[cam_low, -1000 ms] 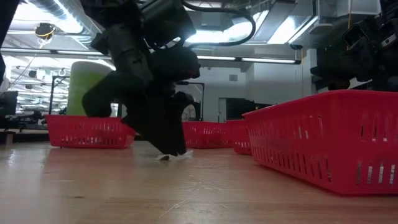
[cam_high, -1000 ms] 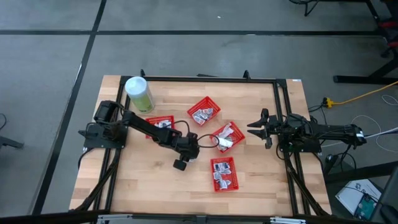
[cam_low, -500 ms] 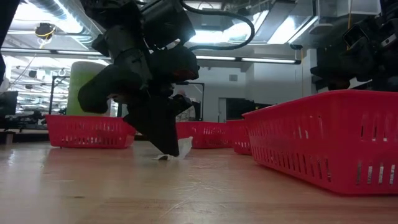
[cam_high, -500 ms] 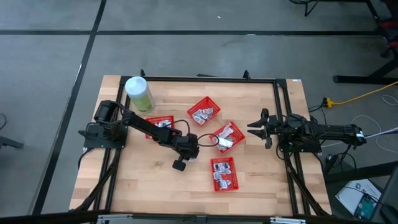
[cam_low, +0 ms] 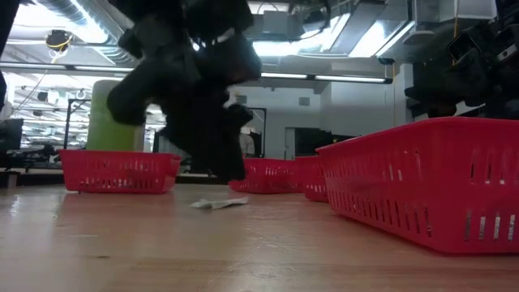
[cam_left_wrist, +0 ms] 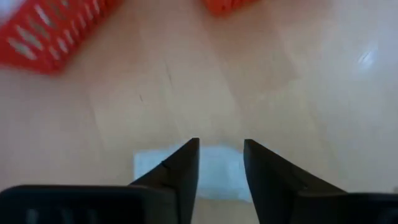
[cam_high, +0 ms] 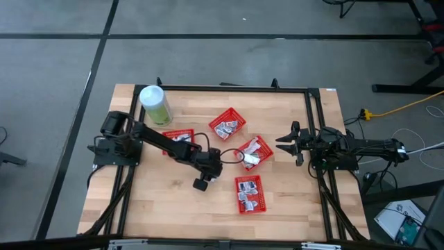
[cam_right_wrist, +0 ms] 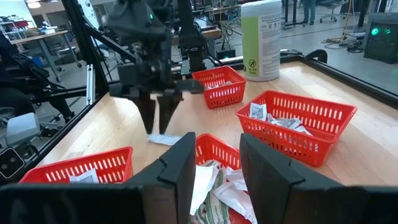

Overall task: Pick & Place First Aid Supplies
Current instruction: Put the green bandage into the red container

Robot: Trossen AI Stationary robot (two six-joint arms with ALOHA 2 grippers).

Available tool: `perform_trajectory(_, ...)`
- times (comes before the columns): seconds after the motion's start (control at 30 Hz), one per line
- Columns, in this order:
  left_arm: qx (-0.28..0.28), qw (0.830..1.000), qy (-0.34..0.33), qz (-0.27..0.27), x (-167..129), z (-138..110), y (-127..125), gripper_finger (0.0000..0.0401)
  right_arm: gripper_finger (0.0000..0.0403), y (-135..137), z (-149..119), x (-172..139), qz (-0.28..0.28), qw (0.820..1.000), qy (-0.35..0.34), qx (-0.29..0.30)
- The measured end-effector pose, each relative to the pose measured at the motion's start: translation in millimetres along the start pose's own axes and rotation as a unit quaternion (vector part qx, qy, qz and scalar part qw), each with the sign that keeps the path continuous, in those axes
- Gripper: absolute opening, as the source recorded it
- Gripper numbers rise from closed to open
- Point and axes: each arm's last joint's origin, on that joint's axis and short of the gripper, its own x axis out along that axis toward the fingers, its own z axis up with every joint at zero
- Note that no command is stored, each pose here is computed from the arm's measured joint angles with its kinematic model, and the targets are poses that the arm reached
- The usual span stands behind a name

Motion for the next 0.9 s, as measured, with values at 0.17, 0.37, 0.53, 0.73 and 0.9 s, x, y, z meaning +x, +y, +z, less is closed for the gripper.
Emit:
perform_trajectory(0.17,0.007,1.0,-0.022,0.018,-12.9,7.6,1.9,0.0141,0.0126,0.0,0.0,0.0,0.0,1.0,0.0,0.0)
perform_trajectory(0.37,-0.011,0.999,0.002,0.037,-10.5,1.6,11.4,0.0154,0.0126,0.0,0.0,0.0,0.0,1.0,0.0,0.0)
perform_trajectory(0.53,-0.035,0.999,0.002,0.039,-11.2,-0.6,23.0,0.0164,0.0126,0.0,0.0,0.0,0.0,1.0,0.0,0.0)
perform_trajectory(0.73,-0.052,0.998,0.007,0.026,-3.7,-5.8,28.4,0.0172,0.0126,0.0,0.0,0.0,0.0,1.0,0.0,0.0)
perform_trajectory(0.9,-0.053,0.998,0.021,0.024,12.3,-11.6,28.1,0.0169,0.0126,0.0,0.0,0.0,0.0,1.0,0.0,0.0)
